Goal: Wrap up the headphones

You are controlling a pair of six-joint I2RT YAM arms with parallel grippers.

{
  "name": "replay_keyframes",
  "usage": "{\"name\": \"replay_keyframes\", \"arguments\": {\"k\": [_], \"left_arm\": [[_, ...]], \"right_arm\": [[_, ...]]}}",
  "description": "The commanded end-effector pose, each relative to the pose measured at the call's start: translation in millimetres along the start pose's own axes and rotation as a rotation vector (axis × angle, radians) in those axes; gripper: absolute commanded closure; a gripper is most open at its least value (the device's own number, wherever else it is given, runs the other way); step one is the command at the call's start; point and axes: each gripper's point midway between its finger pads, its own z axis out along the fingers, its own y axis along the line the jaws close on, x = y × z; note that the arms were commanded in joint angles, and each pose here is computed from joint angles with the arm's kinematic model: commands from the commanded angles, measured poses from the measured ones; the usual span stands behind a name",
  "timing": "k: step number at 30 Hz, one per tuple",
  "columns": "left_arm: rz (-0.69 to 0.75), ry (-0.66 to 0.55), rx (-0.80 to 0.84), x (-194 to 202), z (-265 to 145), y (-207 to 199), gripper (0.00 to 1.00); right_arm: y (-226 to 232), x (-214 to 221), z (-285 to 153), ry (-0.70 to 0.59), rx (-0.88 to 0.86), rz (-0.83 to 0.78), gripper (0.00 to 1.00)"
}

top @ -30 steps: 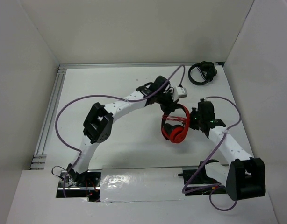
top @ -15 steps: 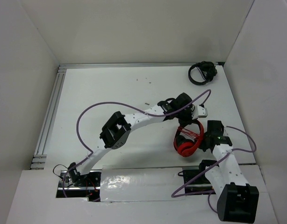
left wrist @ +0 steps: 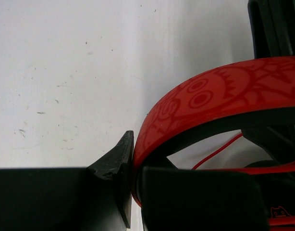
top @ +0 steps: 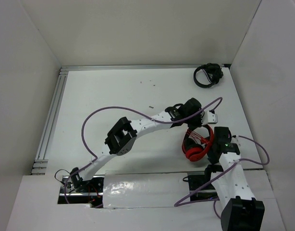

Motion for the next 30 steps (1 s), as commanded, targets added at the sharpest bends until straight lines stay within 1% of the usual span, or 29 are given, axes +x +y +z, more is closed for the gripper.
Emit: {"name": "replay_keyframes", "arguments": {"k": [1, 3, 5, 6, 7, 8, 10, 12, 14, 15, 16, 18, 20, 23, 25, 27, 28, 29, 30], "left_arm": [[0.09, 0.21, -0.167, 81.4, 30.3, 20.3, 1.0], [0.102, 0.22, -0.166, 85.1, 31.3, 20.3, 1.0], [0.129, 0.256, -0.189, 95.3, 28.0, 24.2, 1.0], [0.139, 0.25, -0.194, 91.2, 23.4, 27.6, 1.0], [0.145, 0.261, -0.187, 96.0, 21.4, 25.6, 1.0], [0.16, 0.251, -0.197, 91.2, 13.9, 31.7, 1.0], [0.162, 0.255, -0.195, 94.8, 12.4, 32.4, 1.0], [0.148, 0.249, -0.198, 92.0, 8.1, 35.4, 1.0], [0.102, 0.213, -0.163, 84.3, 0.2, 34.9, 1.0], [0.076, 0.207, -0.136, 88.1, -2.1, 29.1, 1.0], [0.068, 0.155, -0.105, 74.9, -7.0, 28.1, 1.0], [0.058, 0.135, -0.089, 69.9, -10.9, 26.6, 1.0], [0.076, 0.132, -0.105, 69.3, -10.4, 28.5, 1.0], [0.09, 0.121, -0.078, 67.9, -8.2, 22.8, 1.0], [0.08, 0.111, -0.046, 67.6, -8.5, 14.6, 1.0], [0.085, 0.061, -0.031, 54.4, -14.9, 11.8, 1.0], [0.082, 0.056, -0.008, 59.5, -15.2, 3.2, 1.0], [0.098, 0.005, 0.017, 48.4, -15.8, -1.5, 1.0], [0.106, -0.021, 0.021, 38.5, -21.0, -2.5, 1.0]], "right_arm": [[14.6, -2.6, -24.5, 0.001, -0.075, 0.023, 0.08], [13.5, -2.7, -24.7, -0.007, -0.083, 0.038, 0.0], [12.3, -7.9, -24.3, -0.041, -0.081, 0.076, 0.0], [12.8, -10.1, -24.1, -0.052, -0.08, 0.088, 0.0], [13.6, -14.6, -23.9, -0.073, -0.077, 0.105, 0.0], [15.4, -22.4, -24.2, -0.107, -0.071, 0.112, 0.0], [12.3, -34.0, -23.0, -0.163, -0.034, 0.137, 0.0], [12.7, -41.1, -20.9, -0.186, -0.003, 0.123, 0.0], [11.8, -37.5, -15.7, -0.164, 0.018, 0.111, 0.0], [21.6, -30.3, -8.1, -0.118, -0.018, 0.079, 0.0], [25.9, -26.6, -4.2, -0.096, -0.036, 0.06, 0.0], [27.0, -19.8, 6.0, -0.054, -0.018, 0.046, 0.0], [24.0, -21.3, 11.3, -0.049, 0.032, 0.034, 0.0], [24.6, -34.9, 15.1, -0.096, 0.08, 0.043, 0.0], [27.5, -40.9, 18.9, -0.103, 0.09, 0.054, 0.0], [29.4, -44.4, 21.8, -0.109, 0.093, 0.07, 0.0], [30.4, -46.1, 25.1, -0.112, 0.102, 0.072, 0.0], [31.7, -47.8, 26.1, -0.118, 0.104, 0.079, 0.0], [33.0, -49.8, 27.9, -0.121, 0.108, 0.082, 0.0]]}}
